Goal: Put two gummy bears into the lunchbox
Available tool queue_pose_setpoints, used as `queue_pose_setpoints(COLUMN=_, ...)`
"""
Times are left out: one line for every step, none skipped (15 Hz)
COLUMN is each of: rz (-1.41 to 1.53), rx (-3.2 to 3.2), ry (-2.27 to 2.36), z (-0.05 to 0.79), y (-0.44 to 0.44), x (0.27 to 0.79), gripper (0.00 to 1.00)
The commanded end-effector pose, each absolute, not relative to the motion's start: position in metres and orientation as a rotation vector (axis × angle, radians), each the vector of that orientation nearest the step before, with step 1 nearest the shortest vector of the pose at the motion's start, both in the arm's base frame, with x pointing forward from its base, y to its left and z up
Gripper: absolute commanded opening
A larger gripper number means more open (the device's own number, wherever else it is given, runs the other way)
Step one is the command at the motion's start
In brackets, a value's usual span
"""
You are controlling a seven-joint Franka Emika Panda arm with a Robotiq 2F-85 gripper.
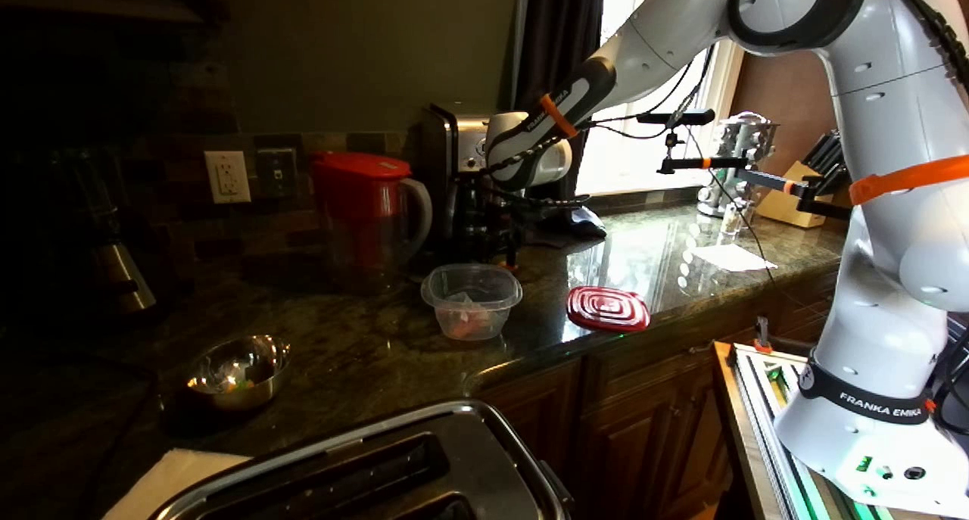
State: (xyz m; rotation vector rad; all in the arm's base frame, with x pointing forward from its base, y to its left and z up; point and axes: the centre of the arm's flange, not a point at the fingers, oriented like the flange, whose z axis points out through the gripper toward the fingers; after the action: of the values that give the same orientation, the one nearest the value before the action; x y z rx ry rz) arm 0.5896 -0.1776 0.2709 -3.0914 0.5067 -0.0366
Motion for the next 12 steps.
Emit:
queue_pose_setpoints(rz=0.039, rx=-3.094, ry=0.471, z=0.264, y=-0.177, x=0.585, gripper=1.00)
queue_pose_setpoints(rz=0.026, rx=-3.090, ry=0.467, z=0.263, y=-0.174, x=0.585, gripper=1.00)
queue_pose_setpoints(rz=0.002, rx=-3.090, ry=0.472, z=0.262, y=-0.171, x=0.587, gripper=1.00)
queue_pose_setpoints(rz=0.008, rx=-3.098, ry=0.486, z=0.261, y=-0.168, x=0.588, gripper=1.00)
queue_pose_setpoints(rz=0.011, rx=-3.108, ry=0.497, z=0.259, y=-0.166, x=0.588, gripper=1.00)
queue_pose_setpoints(rz=0.029, rx=-3.117, ry=0.497, z=0.258, y=-0.164, x=0.588, gripper=1.00)
queue_pose_setpoints(rz=0.039, rx=-3.132, ry=0.494, z=0.257, y=-0.162, x=0.587, gripper=1.00)
queue_pose_setpoints(rz=0.050, rx=-3.146, ry=0.486, z=0.254, y=-0.159, x=0.588, gripper=1.00)
queue_pose_setpoints(rz=0.055, rx=-3.158, ry=0.496, z=0.252, y=-0.157, x=0.589, gripper=0.97)
queue_pose_setpoints(rz=0.064, rx=-3.166, ry=0.502, z=0.250, y=-0.155, x=0.589, gripper=0.90)
queue_pose_setpoints(rz=0.066, rx=-3.172, ry=0.506, z=0.249, y=-0.154, x=0.590, gripper=0.73)
queue_pose_setpoints(rz=0.066, rx=-3.174, ry=0.511, z=0.248, y=-0.152, x=0.590, gripper=0.70)
